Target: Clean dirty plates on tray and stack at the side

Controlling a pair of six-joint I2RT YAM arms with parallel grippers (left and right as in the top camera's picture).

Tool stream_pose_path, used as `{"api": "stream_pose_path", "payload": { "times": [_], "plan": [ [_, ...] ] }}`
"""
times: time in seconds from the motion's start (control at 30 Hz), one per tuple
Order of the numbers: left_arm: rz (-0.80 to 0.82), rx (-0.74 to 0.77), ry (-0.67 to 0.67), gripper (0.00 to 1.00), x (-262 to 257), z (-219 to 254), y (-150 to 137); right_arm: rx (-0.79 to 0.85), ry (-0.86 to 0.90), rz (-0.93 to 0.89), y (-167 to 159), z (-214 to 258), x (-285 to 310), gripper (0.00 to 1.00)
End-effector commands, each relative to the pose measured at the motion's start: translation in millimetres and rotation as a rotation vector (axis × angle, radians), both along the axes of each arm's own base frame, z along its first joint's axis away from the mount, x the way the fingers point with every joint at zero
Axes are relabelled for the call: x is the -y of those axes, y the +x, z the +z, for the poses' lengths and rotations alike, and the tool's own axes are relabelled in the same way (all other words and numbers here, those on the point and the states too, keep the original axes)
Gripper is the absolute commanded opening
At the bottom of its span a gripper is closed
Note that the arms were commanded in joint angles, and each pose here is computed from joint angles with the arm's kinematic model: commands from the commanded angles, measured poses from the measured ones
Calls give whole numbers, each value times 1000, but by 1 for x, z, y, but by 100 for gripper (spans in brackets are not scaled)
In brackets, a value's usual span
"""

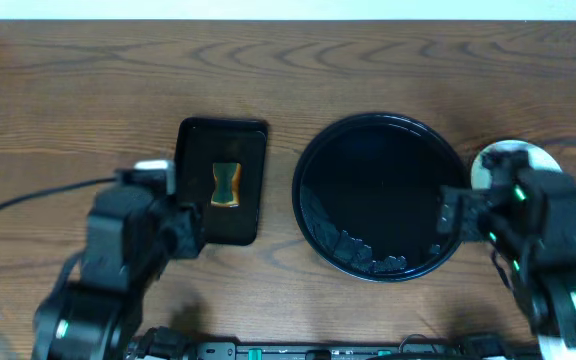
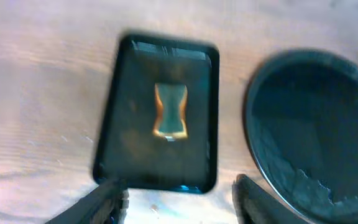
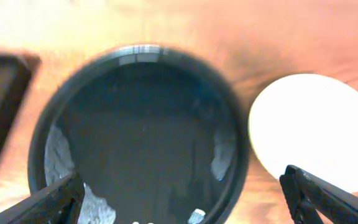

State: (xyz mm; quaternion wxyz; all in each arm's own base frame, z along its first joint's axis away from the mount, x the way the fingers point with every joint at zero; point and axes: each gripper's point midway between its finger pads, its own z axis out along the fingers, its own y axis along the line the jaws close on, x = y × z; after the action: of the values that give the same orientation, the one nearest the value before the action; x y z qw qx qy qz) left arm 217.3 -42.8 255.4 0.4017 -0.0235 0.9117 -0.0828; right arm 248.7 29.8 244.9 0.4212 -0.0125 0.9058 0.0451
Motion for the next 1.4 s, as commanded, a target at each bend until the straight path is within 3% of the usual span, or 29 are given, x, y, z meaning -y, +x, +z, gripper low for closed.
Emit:
{"api": "stream_pose_path", "payload": {
  "times": [0.0, 0.27, 0.9, 1.13, 1.37],
  "plan": [
    [35, 89, 47, 79, -14, 18, -8, 87, -9, -21, -15, 18, 5, 99],
    [36, 128, 38, 80, -15, 26, -14, 166, 3, -21, -36, 34, 8, 99],
    [36, 128, 38, 82, -15, 26, -14, -139, -43, -20, -83, -25, 15, 99],
    [36, 128, 38, 83, -15, 26, -14, -69, -82, -8, -85, -15, 18, 99],
    [36, 128, 38, 83, -15, 26, -14, 226, -113, 41, -81, 19, 16, 99]
  ]
}}
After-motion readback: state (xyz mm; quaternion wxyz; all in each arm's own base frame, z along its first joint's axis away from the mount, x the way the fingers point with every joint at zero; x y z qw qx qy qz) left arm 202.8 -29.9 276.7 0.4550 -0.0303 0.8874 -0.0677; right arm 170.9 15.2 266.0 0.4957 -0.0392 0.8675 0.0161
